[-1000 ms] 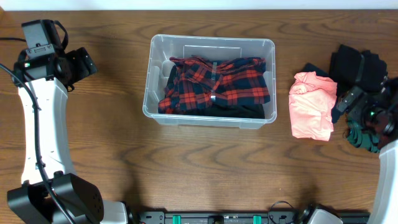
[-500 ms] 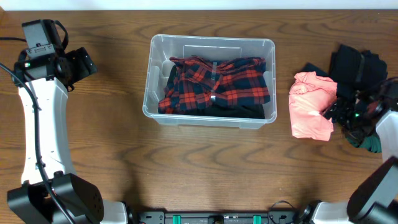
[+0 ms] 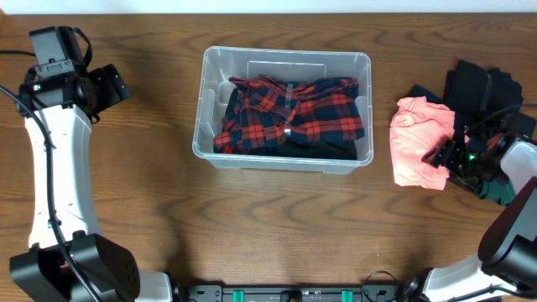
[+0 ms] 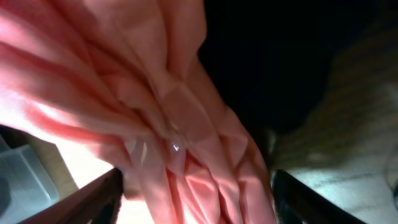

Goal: Pack container
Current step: 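Reach the right gripper to the pink shirt and grasp it, then lift the pink shirt with the right gripper and carry it over the bin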

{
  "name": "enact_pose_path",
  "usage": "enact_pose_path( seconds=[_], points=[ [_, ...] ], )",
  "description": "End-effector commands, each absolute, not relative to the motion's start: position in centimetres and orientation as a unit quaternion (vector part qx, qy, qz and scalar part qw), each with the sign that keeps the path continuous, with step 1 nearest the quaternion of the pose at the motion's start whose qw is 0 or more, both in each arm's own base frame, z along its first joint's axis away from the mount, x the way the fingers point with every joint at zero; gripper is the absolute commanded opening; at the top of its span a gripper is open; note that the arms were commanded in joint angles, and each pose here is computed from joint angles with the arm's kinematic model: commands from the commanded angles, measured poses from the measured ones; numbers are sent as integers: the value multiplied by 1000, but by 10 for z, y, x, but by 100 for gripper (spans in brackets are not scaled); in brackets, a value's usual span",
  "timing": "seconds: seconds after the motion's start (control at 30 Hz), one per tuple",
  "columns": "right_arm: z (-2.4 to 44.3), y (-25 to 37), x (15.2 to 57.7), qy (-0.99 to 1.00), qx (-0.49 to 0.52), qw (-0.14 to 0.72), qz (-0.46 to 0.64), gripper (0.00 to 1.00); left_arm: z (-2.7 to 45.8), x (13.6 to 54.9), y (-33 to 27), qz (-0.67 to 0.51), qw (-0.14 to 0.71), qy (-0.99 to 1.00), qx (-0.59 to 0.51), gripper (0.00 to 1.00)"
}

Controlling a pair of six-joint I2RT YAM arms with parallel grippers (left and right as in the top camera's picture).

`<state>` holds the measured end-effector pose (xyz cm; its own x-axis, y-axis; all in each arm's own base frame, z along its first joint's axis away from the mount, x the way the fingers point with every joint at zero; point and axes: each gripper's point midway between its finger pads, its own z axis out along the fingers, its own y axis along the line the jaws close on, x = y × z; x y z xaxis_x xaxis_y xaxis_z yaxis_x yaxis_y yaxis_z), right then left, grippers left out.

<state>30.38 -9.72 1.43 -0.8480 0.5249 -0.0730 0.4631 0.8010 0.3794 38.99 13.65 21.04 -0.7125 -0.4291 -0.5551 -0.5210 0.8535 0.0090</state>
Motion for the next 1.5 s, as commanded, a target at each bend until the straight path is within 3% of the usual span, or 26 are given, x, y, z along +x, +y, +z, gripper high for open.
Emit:
enact_pose_path(
  seconds=[0.0, 0.1, 0.23, 0.53, 0.73, 0.97, 1.2, 1.47],
  points=[
    [7, -88, 304, 948, 247, 78, 186, 47, 211, 389, 140, 88, 278, 919, -265, 98],
    [5, -83, 306, 950, 238, 76, 186, 24, 211, 389, 140, 88, 278, 919, -265, 98],
    [5, -78, 311, 953, 227, 80, 186, 1, 211, 389, 140, 88, 278, 919, -265, 98],
    [49, -71, 331, 944, 213, 123, 218, 1, 211, 389, 140, 88, 278, 919, -265, 98],
    [129, -73, 360, 935, 174, 218, 217, 1, 211, 389, 140, 88, 278, 919, -265, 98],
    [239, -47, 387, 918, 6, 363, 161, 1, 211, 389, 140, 88, 278, 919, -265, 98],
    [324, 8, 397, 872, -103, 455, 151, 1, 211, 389, 140, 88, 278, 919, -265, 98],
    [353, 106, 407, 838, -98, 467, 265, 1, 211, 389, 140, 88, 278, 919, -265, 98]
  ],
)
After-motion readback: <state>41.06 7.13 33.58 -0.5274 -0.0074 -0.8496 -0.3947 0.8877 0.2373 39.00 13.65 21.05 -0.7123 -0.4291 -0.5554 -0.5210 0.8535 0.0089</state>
